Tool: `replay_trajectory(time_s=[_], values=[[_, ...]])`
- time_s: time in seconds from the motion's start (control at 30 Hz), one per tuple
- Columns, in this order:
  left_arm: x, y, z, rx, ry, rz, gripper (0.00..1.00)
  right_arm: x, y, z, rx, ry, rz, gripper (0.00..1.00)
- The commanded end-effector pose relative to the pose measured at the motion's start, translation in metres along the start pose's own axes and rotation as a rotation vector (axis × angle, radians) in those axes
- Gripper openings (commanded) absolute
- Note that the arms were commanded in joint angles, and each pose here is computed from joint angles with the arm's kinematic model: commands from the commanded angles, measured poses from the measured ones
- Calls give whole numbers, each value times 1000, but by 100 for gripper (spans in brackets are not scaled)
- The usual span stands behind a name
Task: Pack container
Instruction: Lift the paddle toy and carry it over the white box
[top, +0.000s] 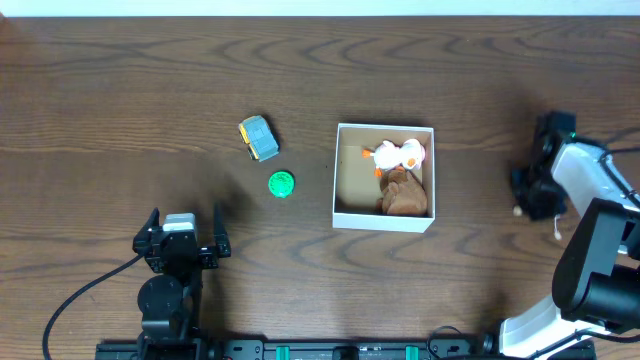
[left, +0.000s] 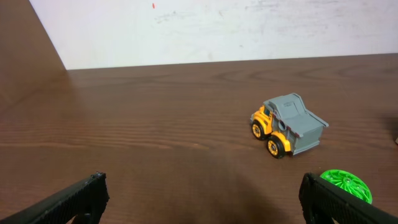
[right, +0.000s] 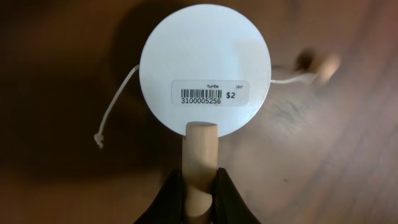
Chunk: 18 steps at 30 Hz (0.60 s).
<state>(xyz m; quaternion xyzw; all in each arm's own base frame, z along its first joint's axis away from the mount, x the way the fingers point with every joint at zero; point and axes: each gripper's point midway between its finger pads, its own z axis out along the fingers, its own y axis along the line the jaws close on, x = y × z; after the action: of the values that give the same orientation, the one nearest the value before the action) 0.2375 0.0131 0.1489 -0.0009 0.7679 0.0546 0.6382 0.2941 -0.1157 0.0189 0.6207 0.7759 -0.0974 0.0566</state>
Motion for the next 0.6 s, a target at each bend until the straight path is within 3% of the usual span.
replay_trajectory(time_s=[0.0,0.2,0.4,0.57], values=[[14,-3,3,14,30,12,98,-19,39,-32,-102,-73,-241,1],[14,-3,3,14,30,12,98,-6,120,-110,-362,-162,-670,2],[14,-3,3,14,30,12,98,48,171,-192,-579,-242,-1015,2],[14,-3,3,14,30,12,98,108,181,-224,-641,-276,-1218,2]])
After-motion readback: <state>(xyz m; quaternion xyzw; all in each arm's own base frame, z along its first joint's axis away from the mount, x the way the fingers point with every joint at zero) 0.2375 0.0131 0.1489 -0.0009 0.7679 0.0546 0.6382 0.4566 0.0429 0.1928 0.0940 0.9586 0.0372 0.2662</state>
